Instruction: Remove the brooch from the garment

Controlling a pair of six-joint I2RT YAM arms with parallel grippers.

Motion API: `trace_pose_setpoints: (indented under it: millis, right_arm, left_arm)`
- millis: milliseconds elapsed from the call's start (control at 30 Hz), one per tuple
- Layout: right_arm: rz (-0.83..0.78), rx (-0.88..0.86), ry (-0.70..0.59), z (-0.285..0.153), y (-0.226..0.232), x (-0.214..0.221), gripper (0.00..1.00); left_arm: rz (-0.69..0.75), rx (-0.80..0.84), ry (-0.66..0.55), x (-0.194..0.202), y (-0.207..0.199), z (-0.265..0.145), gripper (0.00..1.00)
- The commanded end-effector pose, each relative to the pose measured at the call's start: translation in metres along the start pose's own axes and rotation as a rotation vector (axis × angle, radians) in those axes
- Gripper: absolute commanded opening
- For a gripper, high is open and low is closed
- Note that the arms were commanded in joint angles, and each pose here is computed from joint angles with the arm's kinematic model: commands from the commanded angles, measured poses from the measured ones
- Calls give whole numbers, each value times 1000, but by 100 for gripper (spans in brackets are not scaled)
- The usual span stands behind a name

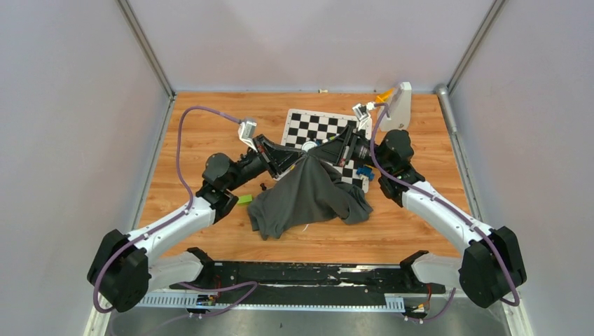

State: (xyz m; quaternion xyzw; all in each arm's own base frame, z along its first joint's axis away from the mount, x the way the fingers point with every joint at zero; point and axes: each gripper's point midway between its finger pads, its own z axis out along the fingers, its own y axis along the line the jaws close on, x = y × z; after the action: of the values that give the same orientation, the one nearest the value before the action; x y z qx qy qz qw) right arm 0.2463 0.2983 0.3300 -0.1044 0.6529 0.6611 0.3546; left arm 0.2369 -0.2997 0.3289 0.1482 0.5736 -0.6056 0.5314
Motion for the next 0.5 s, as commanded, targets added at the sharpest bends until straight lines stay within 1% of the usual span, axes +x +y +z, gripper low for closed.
trace_pose_setpoints:
  millis: [0,67,167,233,333,467]
  right_arm:
    - [-31,-78,28,3,31,-1,19]
    - [-43,-94,34,2,34,0,40]
    - [-56,-95,29,-1,34,2,64]
    - [-70,-99,13,-5,35,4,68]
    - [-86,-101,-11,-11,36,5,68]
    - [-93,-56,-36,-15,28,5,68]
  left_arm:
    - [47,13,186,35,-4,-6,0]
    - [42,-14,182,35,1,-8,0]
    - [39,-64,145,29,7,-9,0]
    - [39,-81,124,25,8,-11,0]
    - [38,-91,93,18,6,-12,0]
    - [29,-90,59,10,2,-13,0]
